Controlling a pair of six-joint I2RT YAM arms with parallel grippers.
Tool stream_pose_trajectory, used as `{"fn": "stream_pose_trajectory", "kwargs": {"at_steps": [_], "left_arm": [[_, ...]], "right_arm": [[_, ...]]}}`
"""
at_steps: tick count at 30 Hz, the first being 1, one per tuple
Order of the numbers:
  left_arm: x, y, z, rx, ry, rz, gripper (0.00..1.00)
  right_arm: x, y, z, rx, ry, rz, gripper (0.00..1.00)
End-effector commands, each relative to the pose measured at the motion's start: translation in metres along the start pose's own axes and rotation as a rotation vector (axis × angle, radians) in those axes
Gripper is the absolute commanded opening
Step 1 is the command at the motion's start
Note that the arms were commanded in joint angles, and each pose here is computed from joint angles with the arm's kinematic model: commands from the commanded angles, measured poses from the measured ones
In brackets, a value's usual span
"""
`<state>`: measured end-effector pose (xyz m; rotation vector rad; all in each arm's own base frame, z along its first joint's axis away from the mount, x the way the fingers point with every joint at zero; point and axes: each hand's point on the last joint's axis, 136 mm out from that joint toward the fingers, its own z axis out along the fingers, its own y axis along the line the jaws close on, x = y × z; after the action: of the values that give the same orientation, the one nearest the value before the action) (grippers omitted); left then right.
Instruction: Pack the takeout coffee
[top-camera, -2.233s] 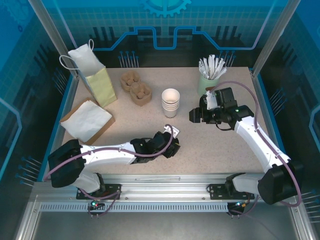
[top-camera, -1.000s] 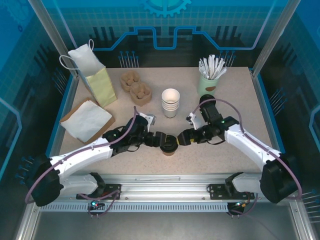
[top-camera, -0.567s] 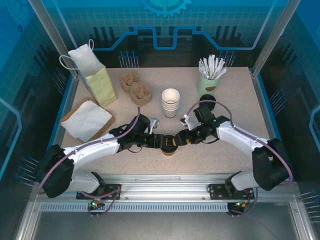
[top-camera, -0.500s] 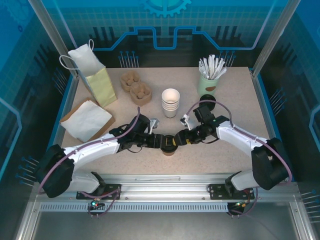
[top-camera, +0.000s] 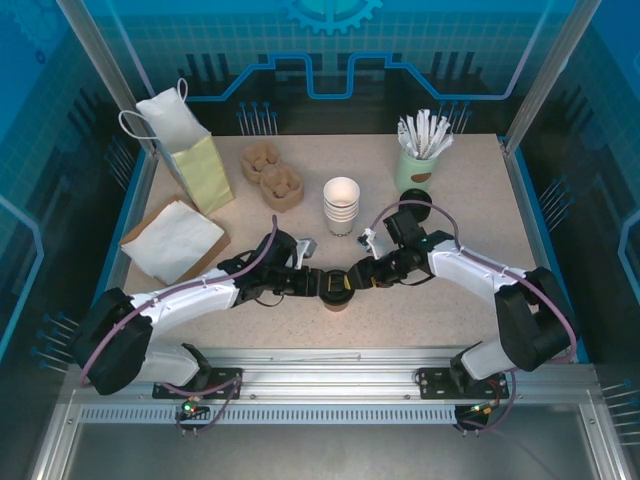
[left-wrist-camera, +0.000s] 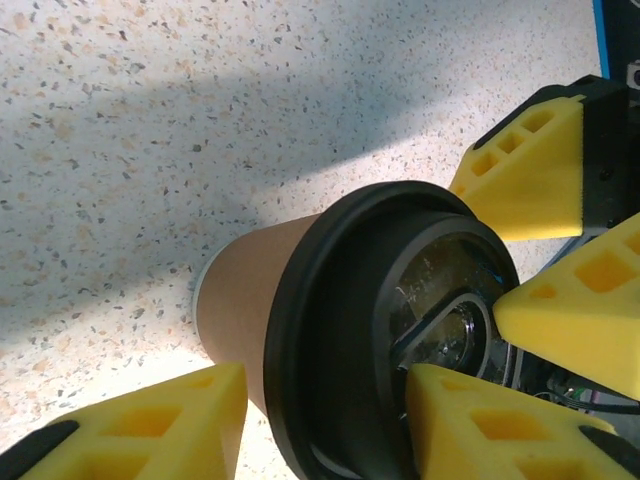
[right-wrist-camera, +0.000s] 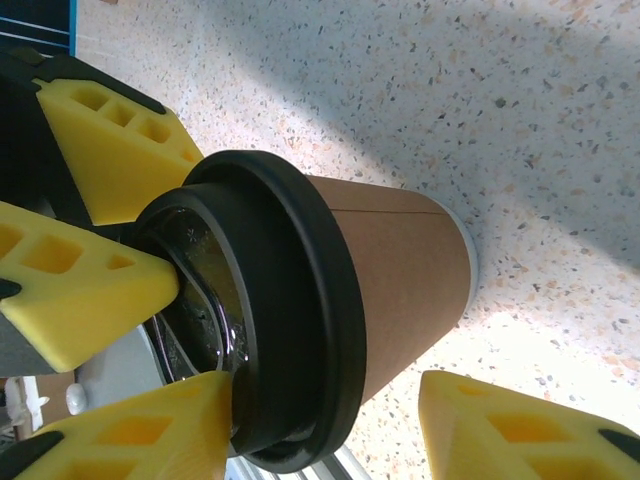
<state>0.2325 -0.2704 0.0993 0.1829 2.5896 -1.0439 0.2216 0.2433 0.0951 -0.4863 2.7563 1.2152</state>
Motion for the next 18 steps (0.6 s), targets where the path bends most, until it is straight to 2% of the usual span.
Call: {"fn": "stream_pose_trajectory", "kwargs": {"at_steps": [1,8,11,18], "left_arm": [[0.019,0.026,0.007,-0.054,0.056,-0.058,0.43],[0.027,0.036,0.010,-0.051,0.066,-0.089,0.40],[0.024,0.031,0.009,-0.032,0.058,-0.094,0.41],[0.003,0.012,0.006,0.023,0.004,-0.089,0.52]], "right_arm": [[0.018,-0.028,0.012,0.112,0.062,0.064,0.49],[0.026,-0.040,0.014,0.145,0.081,0.101,0.46],[0.019,-0.034,0.011,0.127,0.062,0.097,0.47],[-0.012,0.003,-0.006,0.045,-0.015,0.044,0.57]]}}
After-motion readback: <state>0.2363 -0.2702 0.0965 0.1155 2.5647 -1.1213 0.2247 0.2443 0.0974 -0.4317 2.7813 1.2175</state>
